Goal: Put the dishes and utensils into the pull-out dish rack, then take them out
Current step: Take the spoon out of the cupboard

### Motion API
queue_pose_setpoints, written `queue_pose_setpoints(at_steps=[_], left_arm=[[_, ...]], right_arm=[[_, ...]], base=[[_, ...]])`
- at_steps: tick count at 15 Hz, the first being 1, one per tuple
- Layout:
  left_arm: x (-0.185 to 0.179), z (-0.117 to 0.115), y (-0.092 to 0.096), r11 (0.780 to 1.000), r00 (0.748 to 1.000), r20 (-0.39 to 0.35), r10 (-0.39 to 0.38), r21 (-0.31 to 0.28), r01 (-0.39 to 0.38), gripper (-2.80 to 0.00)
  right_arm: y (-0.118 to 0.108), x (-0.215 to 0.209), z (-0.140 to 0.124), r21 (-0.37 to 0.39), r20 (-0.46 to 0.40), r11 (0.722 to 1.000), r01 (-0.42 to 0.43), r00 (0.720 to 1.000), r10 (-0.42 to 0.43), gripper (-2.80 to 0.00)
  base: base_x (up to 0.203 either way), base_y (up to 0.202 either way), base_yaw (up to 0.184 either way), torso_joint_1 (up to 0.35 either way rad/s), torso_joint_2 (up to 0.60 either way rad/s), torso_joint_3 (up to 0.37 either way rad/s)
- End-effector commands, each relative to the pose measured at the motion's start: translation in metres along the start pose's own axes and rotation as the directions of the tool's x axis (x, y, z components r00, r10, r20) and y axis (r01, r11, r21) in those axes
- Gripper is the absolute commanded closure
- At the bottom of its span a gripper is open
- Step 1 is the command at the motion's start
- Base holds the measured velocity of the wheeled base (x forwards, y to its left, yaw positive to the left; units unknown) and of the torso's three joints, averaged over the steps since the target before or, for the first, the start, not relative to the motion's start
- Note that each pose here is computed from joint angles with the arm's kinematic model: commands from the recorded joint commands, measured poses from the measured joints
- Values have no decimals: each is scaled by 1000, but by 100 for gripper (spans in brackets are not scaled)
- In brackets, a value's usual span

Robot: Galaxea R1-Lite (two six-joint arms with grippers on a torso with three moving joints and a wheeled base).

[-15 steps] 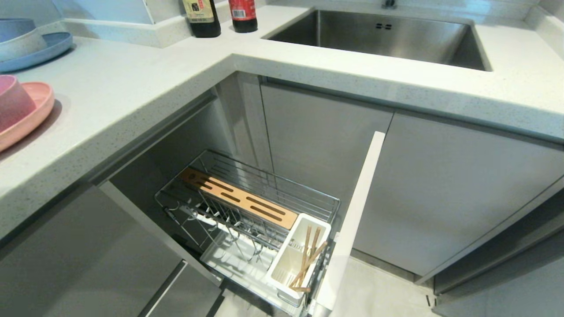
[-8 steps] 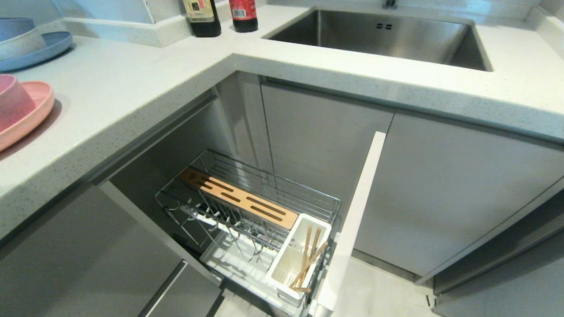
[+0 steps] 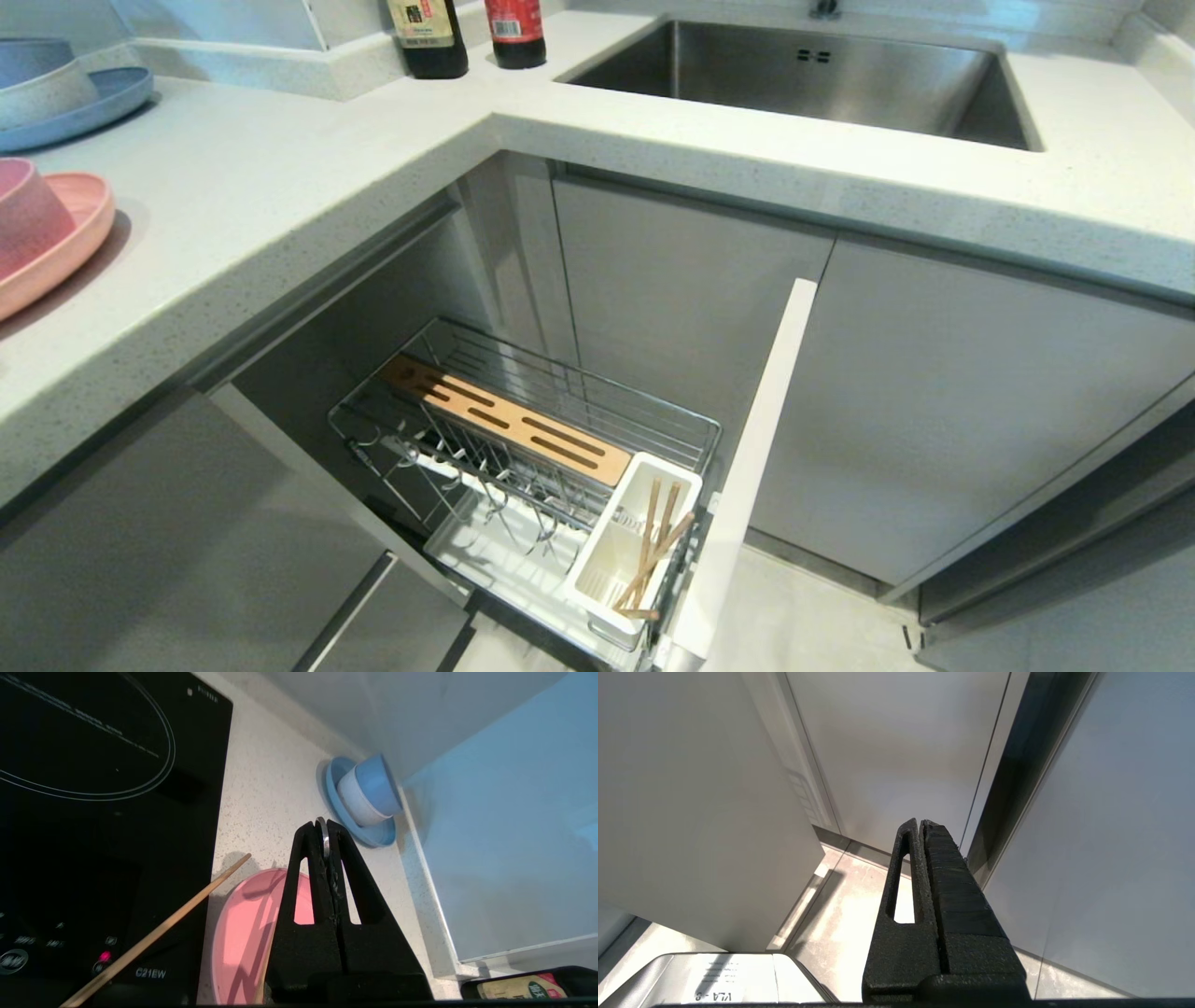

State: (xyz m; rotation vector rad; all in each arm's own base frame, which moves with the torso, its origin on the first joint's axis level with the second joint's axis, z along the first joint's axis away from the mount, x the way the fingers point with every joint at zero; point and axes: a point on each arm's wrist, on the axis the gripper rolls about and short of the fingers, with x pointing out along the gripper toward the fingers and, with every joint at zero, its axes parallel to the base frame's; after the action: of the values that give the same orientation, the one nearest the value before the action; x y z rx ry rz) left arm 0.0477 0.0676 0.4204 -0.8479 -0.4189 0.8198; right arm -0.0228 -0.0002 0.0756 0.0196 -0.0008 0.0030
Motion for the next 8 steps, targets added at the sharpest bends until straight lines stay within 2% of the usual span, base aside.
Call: queue_pose_setpoints(at_steps=[1,4,8], left_arm=[[24,-2,4,1000,998,-64,17,-18,-18,0],[33,-5,5,998,985,-170,-37,-58,28,0],[38,-9,8,996,971,-234,-57,-84,38,0]], right_arm=[[0,0,0,0,-1,1000,-1,1000,1,0],[0,0,0,0,-2,1000,-1,1000,1,0],[0,0,0,0,-1,1000,-1,1000,1,0]], base=[[0,0,0,0,0,0],[0,0,0,0,0,0],[0,0,0,0,0,0]])
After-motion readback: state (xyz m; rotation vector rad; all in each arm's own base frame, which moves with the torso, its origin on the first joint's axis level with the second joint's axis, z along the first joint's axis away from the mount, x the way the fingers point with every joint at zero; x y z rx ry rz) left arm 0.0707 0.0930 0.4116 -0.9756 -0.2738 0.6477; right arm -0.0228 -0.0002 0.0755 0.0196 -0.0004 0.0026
